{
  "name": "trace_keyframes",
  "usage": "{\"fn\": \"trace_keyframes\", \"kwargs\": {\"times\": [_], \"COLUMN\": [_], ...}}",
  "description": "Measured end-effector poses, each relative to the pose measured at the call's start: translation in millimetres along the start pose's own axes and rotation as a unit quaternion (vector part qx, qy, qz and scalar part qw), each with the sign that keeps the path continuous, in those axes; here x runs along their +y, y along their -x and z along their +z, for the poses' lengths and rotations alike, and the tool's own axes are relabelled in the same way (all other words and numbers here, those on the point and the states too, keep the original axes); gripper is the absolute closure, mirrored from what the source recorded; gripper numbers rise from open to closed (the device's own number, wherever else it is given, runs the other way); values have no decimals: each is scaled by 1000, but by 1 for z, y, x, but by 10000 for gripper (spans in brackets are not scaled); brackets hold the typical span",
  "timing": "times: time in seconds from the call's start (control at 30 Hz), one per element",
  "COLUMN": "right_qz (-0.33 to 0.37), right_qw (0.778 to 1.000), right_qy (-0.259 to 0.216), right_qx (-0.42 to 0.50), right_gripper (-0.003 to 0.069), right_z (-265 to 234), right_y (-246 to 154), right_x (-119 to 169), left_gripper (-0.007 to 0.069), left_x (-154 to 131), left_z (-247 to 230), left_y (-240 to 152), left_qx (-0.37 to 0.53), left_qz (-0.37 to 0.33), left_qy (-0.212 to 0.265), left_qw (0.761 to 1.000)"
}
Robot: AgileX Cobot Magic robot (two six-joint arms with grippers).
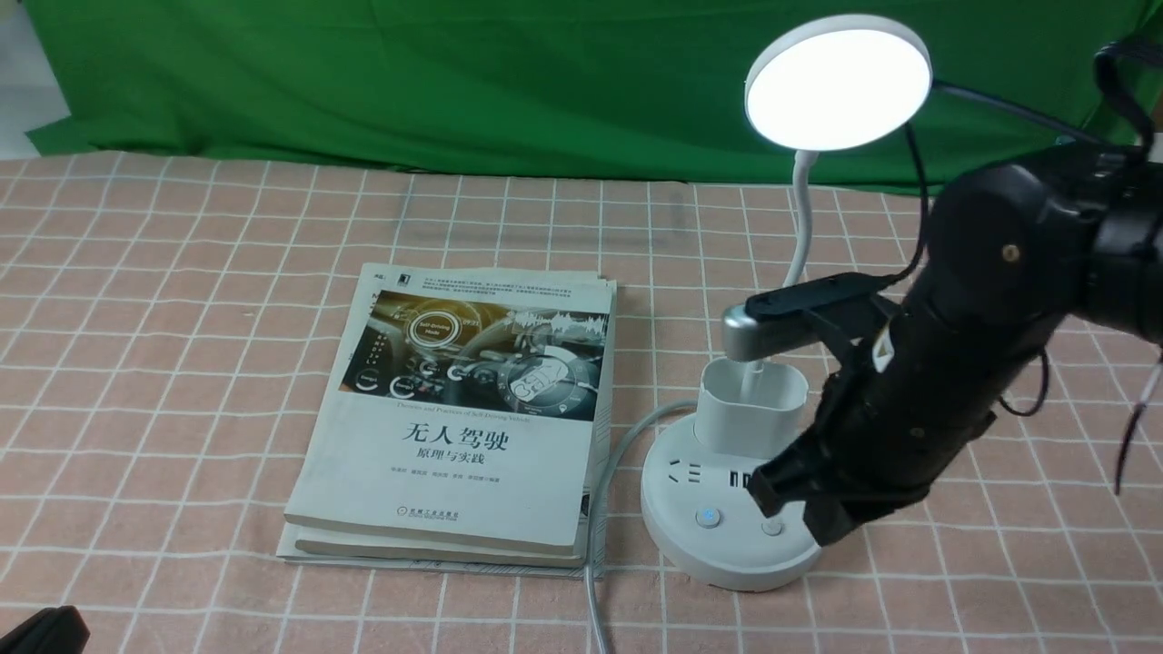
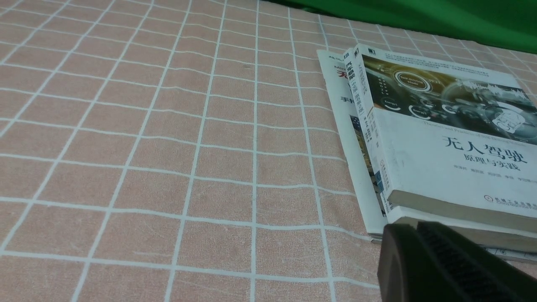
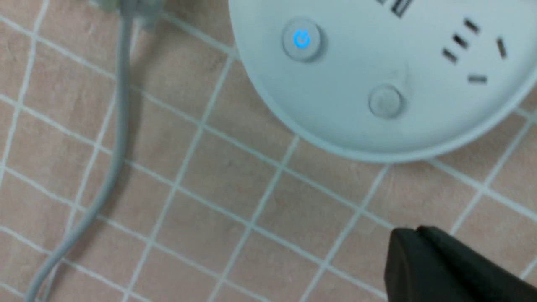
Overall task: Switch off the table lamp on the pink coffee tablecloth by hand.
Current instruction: 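Press the power button on the lamp base to turn the lamp off with the right gripper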
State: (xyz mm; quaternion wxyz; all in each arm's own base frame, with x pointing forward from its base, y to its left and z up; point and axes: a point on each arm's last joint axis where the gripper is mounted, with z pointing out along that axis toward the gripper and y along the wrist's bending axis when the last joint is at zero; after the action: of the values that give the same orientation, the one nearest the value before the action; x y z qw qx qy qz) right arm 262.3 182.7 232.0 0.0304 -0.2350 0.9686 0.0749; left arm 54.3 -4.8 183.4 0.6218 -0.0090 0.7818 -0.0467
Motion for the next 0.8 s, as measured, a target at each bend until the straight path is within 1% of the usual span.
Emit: {"fn": "trace_keyframes", "kwargs": {"times": [0.07, 0.2, 0.53, 0.8], "right_qz": [-1, 1, 4, 6], "right_qw": [1000, 1000, 1000, 1000], "right_qy": [-1, -2, -5, -7], "right_qx": [-5, -8, -17, 1], "right_gripper": [617, 617, 617, 617], "right_z": [9, 22, 37, 50], "right_y": [12, 21, 29, 31], "right_x": [1, 0, -1, -3], "left_gripper": [619, 619, 619, 619], "left_x": [0, 0, 0, 0], "left_z": [0, 0, 0, 0], "left_y": [0, 0, 0, 0], "left_qx": [0, 0, 0, 0], "left_qz": [0, 0, 0, 0], "left_qy": [0, 0, 0, 0], "left_qw": [1000, 1000, 1000, 1000]}}
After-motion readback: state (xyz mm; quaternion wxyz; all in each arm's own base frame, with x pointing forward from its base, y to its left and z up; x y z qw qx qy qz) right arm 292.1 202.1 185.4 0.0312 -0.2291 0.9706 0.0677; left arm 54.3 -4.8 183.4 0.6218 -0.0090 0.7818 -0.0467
